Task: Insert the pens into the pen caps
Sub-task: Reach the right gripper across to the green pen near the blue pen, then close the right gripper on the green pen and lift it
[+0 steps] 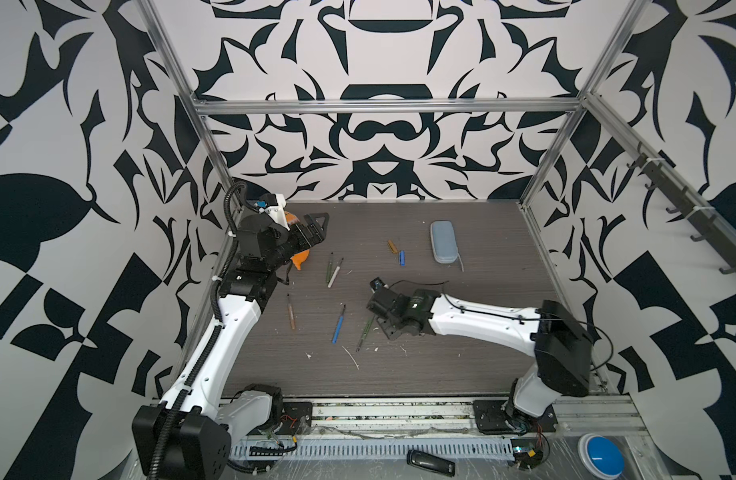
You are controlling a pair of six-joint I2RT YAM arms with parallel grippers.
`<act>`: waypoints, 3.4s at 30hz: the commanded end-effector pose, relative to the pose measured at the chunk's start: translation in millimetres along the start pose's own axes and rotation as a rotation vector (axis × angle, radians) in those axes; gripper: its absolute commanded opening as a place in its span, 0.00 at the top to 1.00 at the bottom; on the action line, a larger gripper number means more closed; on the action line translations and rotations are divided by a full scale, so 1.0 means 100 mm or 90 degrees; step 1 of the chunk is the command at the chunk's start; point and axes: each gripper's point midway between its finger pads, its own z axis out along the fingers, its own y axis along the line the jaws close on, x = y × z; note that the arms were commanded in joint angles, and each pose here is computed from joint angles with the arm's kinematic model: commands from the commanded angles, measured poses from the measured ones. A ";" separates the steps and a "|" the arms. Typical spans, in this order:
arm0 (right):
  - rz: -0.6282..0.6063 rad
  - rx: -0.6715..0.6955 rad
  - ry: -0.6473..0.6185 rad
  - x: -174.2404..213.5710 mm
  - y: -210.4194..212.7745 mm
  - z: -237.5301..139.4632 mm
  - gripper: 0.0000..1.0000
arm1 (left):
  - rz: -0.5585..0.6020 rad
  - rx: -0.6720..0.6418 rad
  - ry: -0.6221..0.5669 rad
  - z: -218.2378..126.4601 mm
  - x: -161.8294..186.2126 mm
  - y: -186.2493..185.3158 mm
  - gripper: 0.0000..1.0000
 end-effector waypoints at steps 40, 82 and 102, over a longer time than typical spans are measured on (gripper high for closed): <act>-0.229 -0.031 -0.089 -0.73 0.67 0.59 0.26 | 0.048 -0.033 -0.062 -0.23 -0.10 0.04 0.01; -0.340 -0.313 -0.065 -0.90 0.77 0.74 0.39 | 0.079 -0.004 -0.032 -0.17 -0.05 -0.04 0.01; -0.290 -0.268 -0.059 -0.39 0.78 0.55 0.61 | 0.076 0.004 -0.036 -0.19 -0.06 -0.08 0.01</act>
